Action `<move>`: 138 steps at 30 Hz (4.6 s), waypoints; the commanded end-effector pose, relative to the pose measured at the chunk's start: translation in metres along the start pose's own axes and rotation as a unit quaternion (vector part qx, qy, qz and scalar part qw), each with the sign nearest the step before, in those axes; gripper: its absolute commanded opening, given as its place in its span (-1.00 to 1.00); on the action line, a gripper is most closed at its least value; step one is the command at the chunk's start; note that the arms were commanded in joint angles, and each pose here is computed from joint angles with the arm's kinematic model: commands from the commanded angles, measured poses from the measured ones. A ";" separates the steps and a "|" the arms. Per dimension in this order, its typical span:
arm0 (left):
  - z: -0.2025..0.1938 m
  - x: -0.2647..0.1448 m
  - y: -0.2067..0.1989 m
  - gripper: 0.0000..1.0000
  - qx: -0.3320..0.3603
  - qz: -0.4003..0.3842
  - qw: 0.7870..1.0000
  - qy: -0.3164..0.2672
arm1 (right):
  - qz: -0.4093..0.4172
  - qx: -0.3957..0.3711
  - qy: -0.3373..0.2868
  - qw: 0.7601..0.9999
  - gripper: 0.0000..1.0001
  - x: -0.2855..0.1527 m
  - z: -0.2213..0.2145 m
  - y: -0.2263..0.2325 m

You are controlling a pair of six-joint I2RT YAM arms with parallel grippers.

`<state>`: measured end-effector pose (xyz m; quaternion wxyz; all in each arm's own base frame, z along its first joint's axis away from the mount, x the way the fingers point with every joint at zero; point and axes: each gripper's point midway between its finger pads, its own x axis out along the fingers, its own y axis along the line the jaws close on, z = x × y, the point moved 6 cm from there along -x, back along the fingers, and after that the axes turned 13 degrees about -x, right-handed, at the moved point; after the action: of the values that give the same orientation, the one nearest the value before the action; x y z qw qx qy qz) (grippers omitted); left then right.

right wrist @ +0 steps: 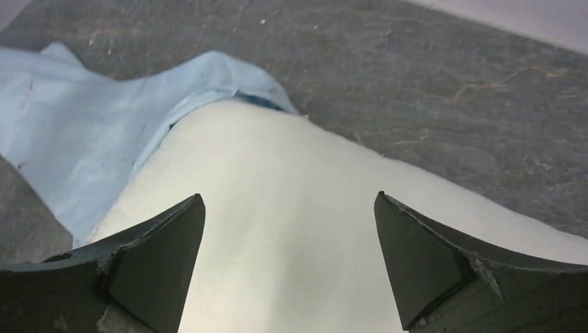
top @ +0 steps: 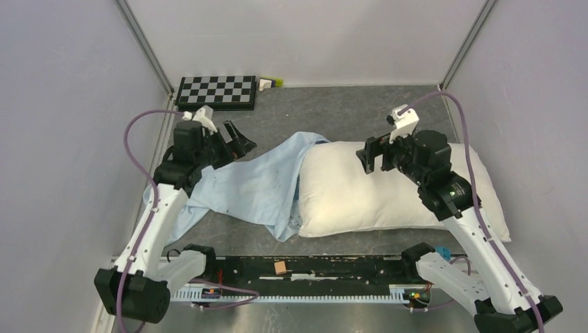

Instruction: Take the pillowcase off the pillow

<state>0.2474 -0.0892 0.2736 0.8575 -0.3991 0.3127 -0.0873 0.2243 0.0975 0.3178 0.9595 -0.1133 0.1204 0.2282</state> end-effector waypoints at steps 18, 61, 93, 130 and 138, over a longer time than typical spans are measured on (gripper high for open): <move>-0.065 0.138 0.060 1.00 0.134 0.179 0.973 0.053 | 0.065 -0.169 0.183 0.966 0.96 0.062 -0.065 0.123; 0.146 0.044 -0.051 -0.95 -0.043 0.064 0.975 -0.210 | -0.171 -0.016 -0.094 0.981 -1.00 0.058 0.169 -0.004; 0.031 -0.010 0.053 1.00 -0.018 0.094 0.970 -0.225 | -0.381 0.034 -0.015 0.924 0.96 -0.022 -0.067 -0.038; 0.010 0.107 0.174 0.98 0.293 0.119 0.912 -0.262 | -0.340 -0.092 -0.003 0.936 0.96 0.028 -0.249 -0.067; 0.011 0.107 0.175 1.00 0.292 0.117 0.911 -0.268 | -0.343 -0.097 -0.013 0.934 0.96 0.027 -0.246 -0.068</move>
<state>0.3082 -0.0125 0.0785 0.9843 -0.1181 0.1269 0.0320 0.2665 -0.0163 0.1260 0.9696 -0.2066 -0.0238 -0.1293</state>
